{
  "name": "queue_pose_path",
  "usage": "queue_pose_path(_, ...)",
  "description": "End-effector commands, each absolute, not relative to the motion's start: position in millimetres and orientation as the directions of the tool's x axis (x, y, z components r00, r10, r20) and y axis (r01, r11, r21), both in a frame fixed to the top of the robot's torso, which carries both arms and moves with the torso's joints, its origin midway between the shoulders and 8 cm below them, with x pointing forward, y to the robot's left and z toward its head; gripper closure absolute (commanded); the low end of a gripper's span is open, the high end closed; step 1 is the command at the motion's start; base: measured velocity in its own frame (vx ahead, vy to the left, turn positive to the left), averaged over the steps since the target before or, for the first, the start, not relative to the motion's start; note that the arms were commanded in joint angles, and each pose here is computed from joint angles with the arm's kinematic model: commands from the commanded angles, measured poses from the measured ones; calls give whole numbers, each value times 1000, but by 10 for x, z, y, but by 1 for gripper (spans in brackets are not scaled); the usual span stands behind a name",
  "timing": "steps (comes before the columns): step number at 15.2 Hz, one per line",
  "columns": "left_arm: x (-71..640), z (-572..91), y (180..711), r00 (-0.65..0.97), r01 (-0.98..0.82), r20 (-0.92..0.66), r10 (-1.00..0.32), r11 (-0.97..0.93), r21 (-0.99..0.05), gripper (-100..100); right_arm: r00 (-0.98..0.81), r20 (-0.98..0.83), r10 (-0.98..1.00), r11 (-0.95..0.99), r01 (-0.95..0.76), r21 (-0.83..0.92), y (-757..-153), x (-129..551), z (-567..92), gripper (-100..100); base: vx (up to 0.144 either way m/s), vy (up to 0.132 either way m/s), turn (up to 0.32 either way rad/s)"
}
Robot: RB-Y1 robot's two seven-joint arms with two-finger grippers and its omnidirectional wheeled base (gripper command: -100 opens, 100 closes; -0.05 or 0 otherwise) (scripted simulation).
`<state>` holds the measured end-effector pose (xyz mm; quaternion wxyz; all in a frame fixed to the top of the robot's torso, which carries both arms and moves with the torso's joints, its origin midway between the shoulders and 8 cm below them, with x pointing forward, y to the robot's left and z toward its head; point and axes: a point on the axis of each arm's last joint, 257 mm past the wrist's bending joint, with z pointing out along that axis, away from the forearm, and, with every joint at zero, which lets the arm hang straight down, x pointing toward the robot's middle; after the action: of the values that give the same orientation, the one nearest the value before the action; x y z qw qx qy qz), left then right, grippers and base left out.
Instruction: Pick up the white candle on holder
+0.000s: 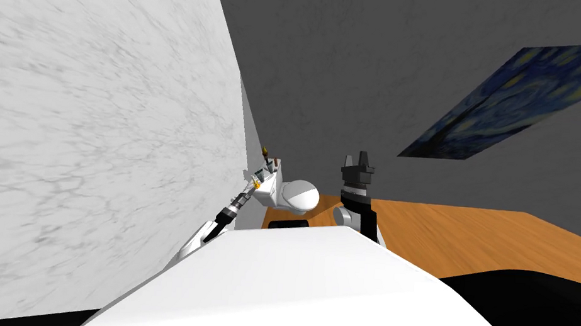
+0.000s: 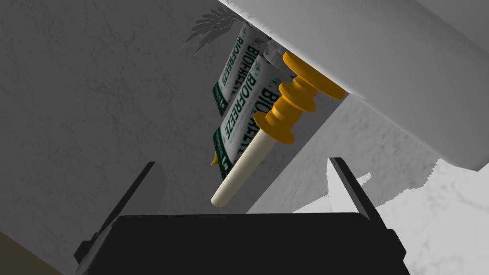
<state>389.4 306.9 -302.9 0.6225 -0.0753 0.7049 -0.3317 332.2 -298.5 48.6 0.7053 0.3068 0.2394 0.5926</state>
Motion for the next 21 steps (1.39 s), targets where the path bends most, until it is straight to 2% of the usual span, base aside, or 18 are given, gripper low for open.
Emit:
queue_pose_path(1, 3920, -3029, 3014, -223, 332, -837, -499, 768, -547, -100, 183, 26, 983, 109, -689, 716, -2985, 3322, 486, 0, 190, 74, -194)
queue_pose_path(4, 3980, -3029, 3020, -231, 355, -839, -493, 760, -544, -100, 183, 26, 983, 110, -689, 716, -2986, 3321, 486, 0, 81, -11, 140)
queue_pose_path(14, 4242, -2961, 2927, -277, 482, -855, -439, 706, -519, -100, 183, 26, 983, 109, -689, 716, -2985, 3322, 486, 0, 42, -84, 205)
queue_pose_path(21, 4331, -2959, 2894, -316, 530, -851, -420, 665, -526, -100, 183, 26, 983, 109, -689, 716, -2985, 3322, 486, 0, -39, -55, 157)
